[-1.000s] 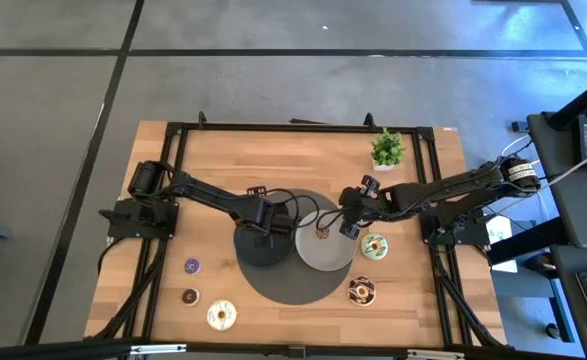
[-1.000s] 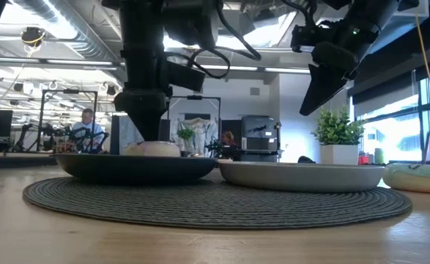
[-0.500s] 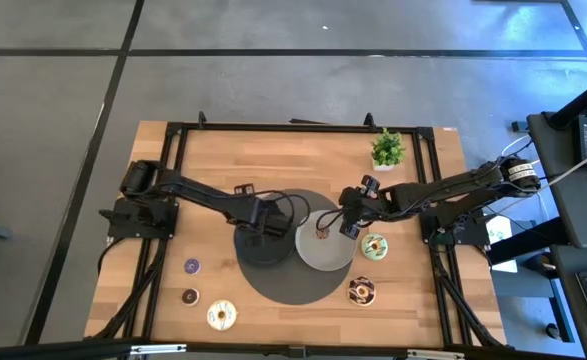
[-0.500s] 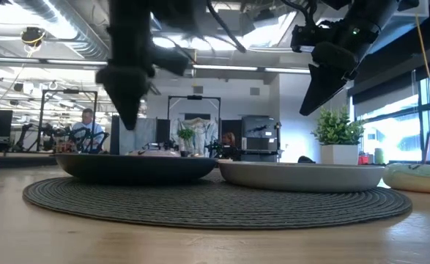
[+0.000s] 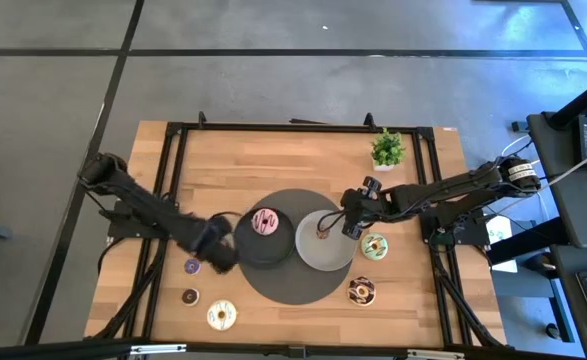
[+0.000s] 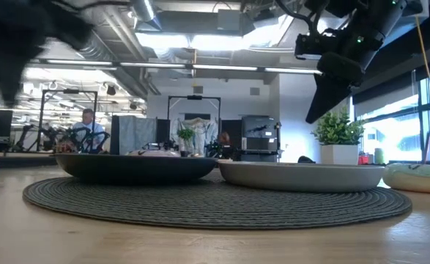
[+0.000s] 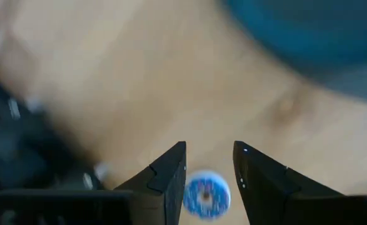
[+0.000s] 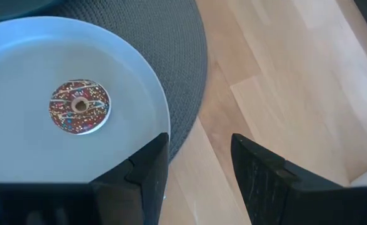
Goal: Pick & Place donuts
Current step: Put the small blue donut on the gray plate
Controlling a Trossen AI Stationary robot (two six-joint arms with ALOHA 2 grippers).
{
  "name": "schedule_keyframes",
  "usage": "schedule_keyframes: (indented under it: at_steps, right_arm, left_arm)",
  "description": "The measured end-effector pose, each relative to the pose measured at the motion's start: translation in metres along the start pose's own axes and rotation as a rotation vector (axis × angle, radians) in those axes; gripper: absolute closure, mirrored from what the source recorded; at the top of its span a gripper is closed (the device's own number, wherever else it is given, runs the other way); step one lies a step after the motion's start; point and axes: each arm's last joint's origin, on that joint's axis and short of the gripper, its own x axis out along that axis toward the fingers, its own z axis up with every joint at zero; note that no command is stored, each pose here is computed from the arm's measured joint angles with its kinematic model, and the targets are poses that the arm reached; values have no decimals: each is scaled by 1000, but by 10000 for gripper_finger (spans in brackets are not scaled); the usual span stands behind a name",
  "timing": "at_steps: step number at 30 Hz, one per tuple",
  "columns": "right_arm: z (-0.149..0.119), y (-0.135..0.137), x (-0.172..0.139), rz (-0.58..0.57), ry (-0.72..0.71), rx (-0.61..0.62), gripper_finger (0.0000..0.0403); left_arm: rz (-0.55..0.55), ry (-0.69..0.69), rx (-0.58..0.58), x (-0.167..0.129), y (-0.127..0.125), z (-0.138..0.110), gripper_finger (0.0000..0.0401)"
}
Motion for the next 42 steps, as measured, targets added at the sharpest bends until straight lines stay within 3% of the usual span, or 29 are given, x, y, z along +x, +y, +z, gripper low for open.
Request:
schedule_keyframes:
  at_steps: [9, 20, 29, 37, 42]
  right_arm:
    - [1, 1, 0, 6, -13, 5, 228]
    - [5, 2, 0, 22, -50, 4, 228]
    - [5, 2, 0, 24, -54, 6, 228]
    - [5, 2, 0, 24, -54, 3, 228]
    - [7, 3, 0, 28, -67, -27, 228]
  left_arm:
    - [40, 97, -203, 14, 6, -50, 273]
    - [35, 150, -315, 50, 12, -66, 274]
    - [5, 162, -308, 64, 14, -68, 284]
    - [-4, 154, -263, 64, 14, -67, 353]
    - [-44, 89, -172, 58, 9, -60, 394]
